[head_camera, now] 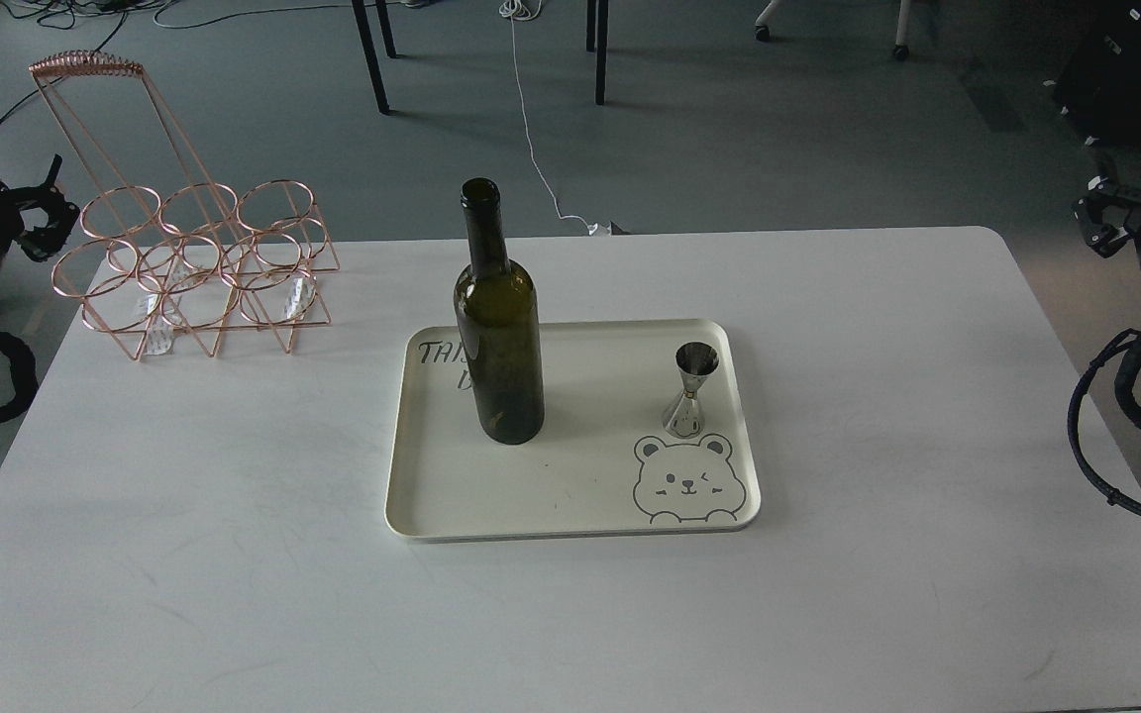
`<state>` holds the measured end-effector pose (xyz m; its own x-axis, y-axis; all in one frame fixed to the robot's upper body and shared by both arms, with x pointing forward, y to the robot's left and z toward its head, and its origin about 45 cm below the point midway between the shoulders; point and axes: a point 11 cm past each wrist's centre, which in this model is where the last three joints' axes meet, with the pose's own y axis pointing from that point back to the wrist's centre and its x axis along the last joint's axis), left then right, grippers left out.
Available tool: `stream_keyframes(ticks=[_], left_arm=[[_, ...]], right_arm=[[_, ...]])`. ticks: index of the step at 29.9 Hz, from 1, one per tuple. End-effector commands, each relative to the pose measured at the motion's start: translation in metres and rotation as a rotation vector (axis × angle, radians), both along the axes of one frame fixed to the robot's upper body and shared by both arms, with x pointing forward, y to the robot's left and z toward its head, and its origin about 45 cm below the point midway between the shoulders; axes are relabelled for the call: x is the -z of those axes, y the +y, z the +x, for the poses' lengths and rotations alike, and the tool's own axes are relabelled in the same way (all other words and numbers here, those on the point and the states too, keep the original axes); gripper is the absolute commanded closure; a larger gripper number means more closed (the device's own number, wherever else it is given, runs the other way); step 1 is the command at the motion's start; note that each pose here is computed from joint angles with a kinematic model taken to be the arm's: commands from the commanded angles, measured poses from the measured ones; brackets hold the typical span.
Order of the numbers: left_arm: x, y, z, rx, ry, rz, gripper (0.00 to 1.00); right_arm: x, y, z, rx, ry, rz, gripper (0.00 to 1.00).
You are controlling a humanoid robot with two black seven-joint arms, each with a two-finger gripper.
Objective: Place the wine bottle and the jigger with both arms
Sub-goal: 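Move the right gripper in from the side toward the metal jigger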
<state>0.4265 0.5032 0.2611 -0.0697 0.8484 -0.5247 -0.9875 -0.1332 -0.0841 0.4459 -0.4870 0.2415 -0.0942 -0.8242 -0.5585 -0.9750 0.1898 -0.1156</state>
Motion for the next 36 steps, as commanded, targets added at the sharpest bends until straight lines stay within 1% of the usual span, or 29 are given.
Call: stream_keyframes(ticks=[1, 10, 13, 15, 17, 21, 26, 31, 36], left_arm=[[-0.003, 0.003, -0.001, -0.003, -0.005, 0.005, 0.01], [-0.007, -0.003, 0.000, 0.017, -0.009, 0.002, 0.01], [-0.008, -0.002, 0.000, 0.015, -0.011, 0.002, 0.01], [-0.007, -0.001, 0.000, 0.016, -0.007, 0.006, 0.01], [-0.007, -0.001, 0.000, 0.016, -0.007, 0.006, 0.01], [-0.007, -0.003, 0.000, 0.018, -0.010, 0.003, 0.01], [-0.010, -0.004, 0.002, 0.019, -0.018, 0.000, 0.01], [-0.011, -0.004, 0.003, 0.016, -0.019, -0.001, 0.01], [-0.015, 0.002, 0.001, 0.008, -0.024, 0.009, 0.01]], right_arm=[[0.000, 0.000, 0.000, -0.001, 0.001, -0.001, 0.01], [-0.003, 0.005, 0.003, -0.017, -0.009, 0.002, 0.01], [-0.013, 0.015, 0.007, -0.061, -0.033, 0.002, 0.01], [-0.023, 0.012, 0.007, -0.076, -0.045, -0.021, 0.01], [-0.034, 0.011, 0.007, -0.107, -0.047, -0.063, 0.01], [-0.057, 0.023, 0.005, -0.240, -0.026, -0.219, 0.01], [-0.090, 0.043, -0.005, -0.400, -0.042, -0.426, 0.01], [-0.106, 0.073, -0.016, -0.539, -0.073, -0.581, 0.01], [-0.114, 0.093, -0.021, -0.581, -0.099, -0.672, 0.01]])
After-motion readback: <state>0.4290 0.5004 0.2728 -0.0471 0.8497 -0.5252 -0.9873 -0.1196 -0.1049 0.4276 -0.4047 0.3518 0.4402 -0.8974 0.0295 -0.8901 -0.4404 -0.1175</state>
